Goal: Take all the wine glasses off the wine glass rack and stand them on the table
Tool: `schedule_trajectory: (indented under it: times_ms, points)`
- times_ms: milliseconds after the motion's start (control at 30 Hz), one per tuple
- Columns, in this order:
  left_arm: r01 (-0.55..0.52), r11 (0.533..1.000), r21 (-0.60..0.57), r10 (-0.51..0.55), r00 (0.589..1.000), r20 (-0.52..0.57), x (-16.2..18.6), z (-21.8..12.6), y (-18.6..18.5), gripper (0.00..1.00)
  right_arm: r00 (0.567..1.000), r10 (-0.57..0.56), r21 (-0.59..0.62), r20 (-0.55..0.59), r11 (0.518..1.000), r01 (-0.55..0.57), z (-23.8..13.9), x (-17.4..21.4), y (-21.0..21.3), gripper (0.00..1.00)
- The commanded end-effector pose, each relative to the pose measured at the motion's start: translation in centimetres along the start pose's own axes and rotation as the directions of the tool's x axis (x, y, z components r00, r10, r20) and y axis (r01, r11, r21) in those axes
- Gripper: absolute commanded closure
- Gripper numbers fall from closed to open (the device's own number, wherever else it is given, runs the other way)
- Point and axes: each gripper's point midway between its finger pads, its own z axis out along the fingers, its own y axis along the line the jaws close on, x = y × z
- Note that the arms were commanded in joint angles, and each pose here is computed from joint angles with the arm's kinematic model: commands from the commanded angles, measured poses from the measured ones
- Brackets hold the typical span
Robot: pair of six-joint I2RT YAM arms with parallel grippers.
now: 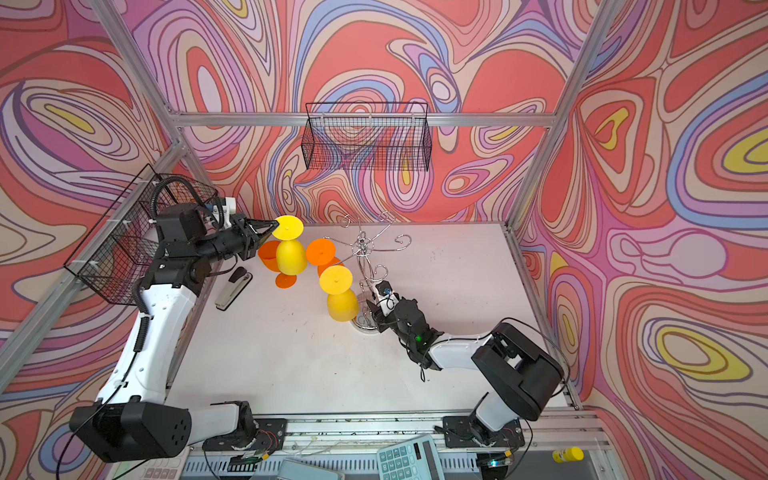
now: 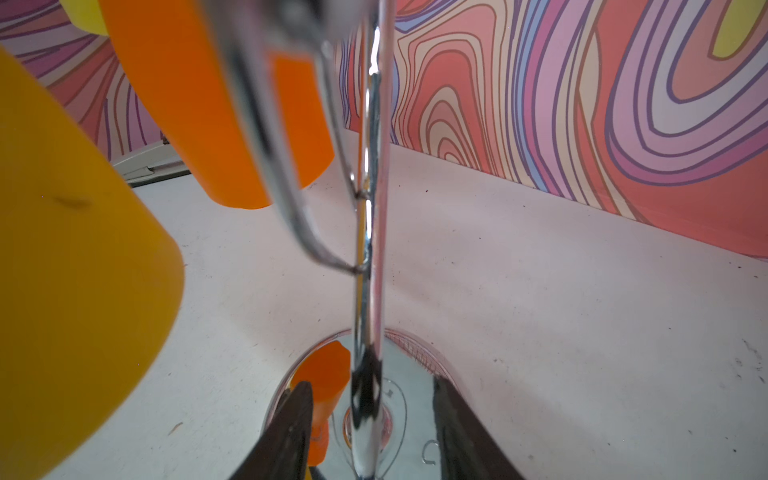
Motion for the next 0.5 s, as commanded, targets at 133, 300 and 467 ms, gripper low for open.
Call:
schedule_trajectory:
  times_ms: [133,300,467]
  points:
    - [-0.033,0.999,0.031,0.033,0.999,0.003,-0.3,-0.1,-0.9,1.0,1.0,-0.005,0.026,0.008,1.0,0.004,1.0,-0.2,-0.7,0.54]
    - [-0.034,0.999,0.031,0.034,0.999,0.003,-0.2,-0.3,-1.0,1.0,1.0,-0.001,0.043,0.015,0.999,0.0,1.2,-0.1,-1.3,0.6]
    - [-0.036,0.999,0.031,0.036,0.999,0.005,-0.2,-0.4,-1.2,1.0,1.0,0.002,0.05,0.019,0.999,-0.003,1.7,0.1,-1.5,0.69]
